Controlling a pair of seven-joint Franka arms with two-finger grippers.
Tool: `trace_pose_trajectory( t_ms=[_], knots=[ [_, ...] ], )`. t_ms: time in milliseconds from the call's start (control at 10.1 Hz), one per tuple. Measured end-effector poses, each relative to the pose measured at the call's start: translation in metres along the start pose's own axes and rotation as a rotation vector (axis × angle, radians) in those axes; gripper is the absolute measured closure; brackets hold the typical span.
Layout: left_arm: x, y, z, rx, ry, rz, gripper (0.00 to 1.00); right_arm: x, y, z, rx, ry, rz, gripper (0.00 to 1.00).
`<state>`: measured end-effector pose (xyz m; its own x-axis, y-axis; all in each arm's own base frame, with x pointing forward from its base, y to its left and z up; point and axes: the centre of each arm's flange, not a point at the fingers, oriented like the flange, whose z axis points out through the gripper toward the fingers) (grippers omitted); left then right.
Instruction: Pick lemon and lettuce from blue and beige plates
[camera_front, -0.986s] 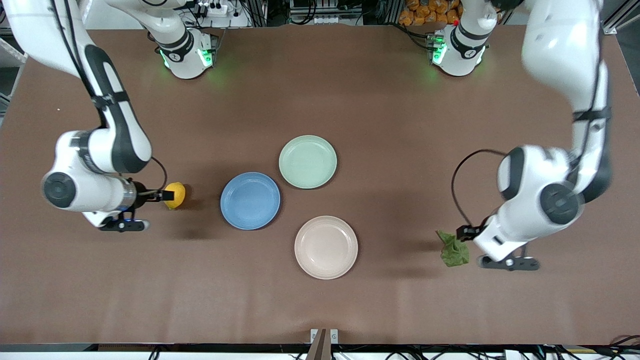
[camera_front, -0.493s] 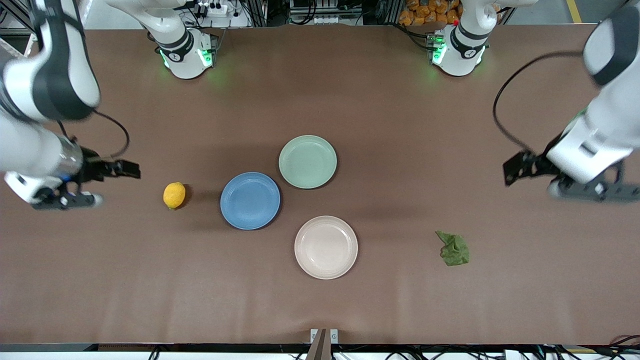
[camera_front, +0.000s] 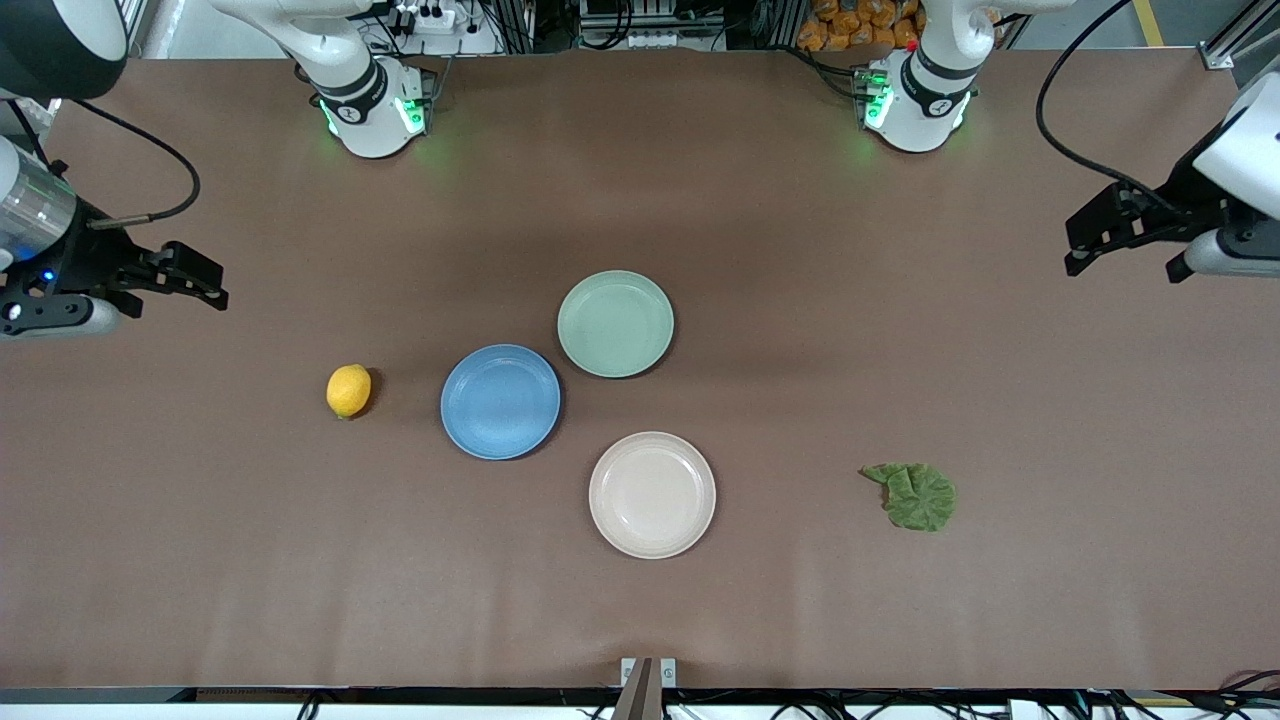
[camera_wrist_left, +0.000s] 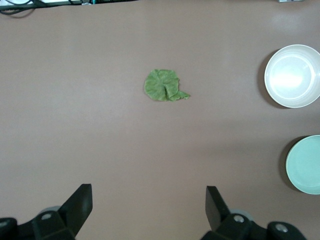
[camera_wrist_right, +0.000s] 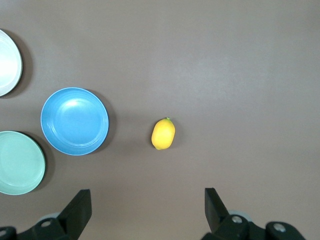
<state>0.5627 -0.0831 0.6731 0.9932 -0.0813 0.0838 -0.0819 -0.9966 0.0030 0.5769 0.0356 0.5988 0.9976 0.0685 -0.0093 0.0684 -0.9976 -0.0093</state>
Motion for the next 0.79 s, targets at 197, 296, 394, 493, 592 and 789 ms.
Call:
trace_pose_trajectory(
  t_ms=[197,296,394,493,592,789],
  knots=[
    [-0.0029,-0.0011,0.0006,-0.003,-0.011,0.0,0.0,-0.0014,0.0007,-0.0007,-0.023,-0.012,-0.004,0.0],
    [-0.0036,-0.0009,0.0032,-0.003,-0.018,0.001,0.0,-0.002,-0.0012,-0.0041,-0.026,-0.014,-0.008,0.0],
    [-0.0036,-0.0019,0.0057,-0.003,-0.024,-0.001,0.0,-0.0024,-0.0018,-0.0072,-0.026,-0.013,-0.009,0.0],
    [-0.0036,-0.0041,0.008,-0.002,-0.028,-0.005,0.0,-0.0026,-0.0018,-0.0084,-0.026,-0.013,-0.009,0.0],
    [-0.0035,-0.0061,0.0091,-0.002,-0.031,-0.009,0.0,-0.0025,-0.0019,-0.0082,-0.026,-0.013,-0.009,0.0],
    [-0.0033,-0.0086,0.0092,-0.001,-0.03,-0.014,0.0,-0.0023,-0.0025,-0.0076,-0.026,-0.014,-0.002,0.0]
  ],
)
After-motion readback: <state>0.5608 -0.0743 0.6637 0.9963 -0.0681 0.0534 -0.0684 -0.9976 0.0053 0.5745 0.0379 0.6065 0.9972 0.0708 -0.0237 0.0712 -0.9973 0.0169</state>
